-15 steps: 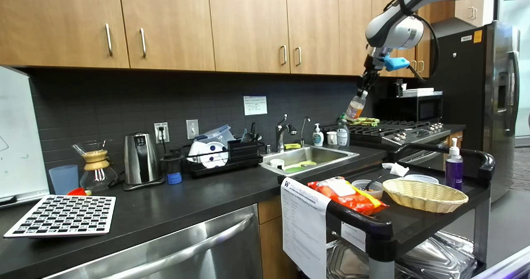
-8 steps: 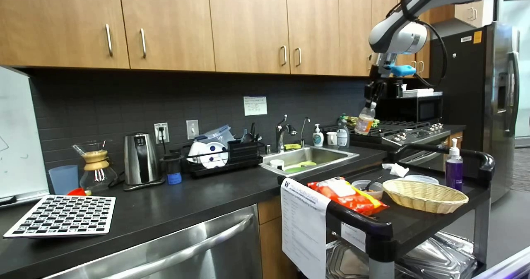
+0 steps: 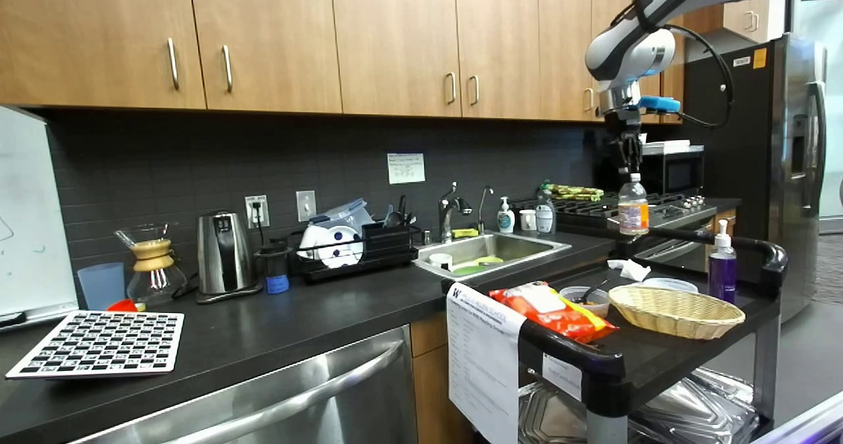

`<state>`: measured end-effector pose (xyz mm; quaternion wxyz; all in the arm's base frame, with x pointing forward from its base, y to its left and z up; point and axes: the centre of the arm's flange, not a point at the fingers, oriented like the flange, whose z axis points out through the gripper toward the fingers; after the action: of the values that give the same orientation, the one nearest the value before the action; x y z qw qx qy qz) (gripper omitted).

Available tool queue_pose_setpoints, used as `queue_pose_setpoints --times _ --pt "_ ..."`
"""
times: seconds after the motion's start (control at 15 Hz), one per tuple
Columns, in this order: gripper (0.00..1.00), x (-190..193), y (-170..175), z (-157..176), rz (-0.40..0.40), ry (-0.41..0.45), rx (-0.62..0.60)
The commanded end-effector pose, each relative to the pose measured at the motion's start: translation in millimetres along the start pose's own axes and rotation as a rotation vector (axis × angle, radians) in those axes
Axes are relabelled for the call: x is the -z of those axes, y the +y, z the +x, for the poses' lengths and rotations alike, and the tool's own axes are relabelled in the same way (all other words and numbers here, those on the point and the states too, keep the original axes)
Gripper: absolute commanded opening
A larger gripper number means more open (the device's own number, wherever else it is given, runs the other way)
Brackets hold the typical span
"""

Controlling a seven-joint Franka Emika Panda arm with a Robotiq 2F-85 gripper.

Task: Put the bottle with the orange label in the sink.

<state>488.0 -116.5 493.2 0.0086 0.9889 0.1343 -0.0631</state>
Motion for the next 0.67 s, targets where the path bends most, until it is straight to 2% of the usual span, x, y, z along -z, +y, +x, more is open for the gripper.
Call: queue_pose_setpoints --times 0.0,0.33,0.6 --pt "0.14 12.3 1.1 -8.1 0.011 -0.155 -0.024" --pt "0.14 4.0 -2.1 -19.5 0.069 -0.329 -0.048" --pt "0.14 -7.1 -1.4 -19.2 0.092 -0.436 -0.083"
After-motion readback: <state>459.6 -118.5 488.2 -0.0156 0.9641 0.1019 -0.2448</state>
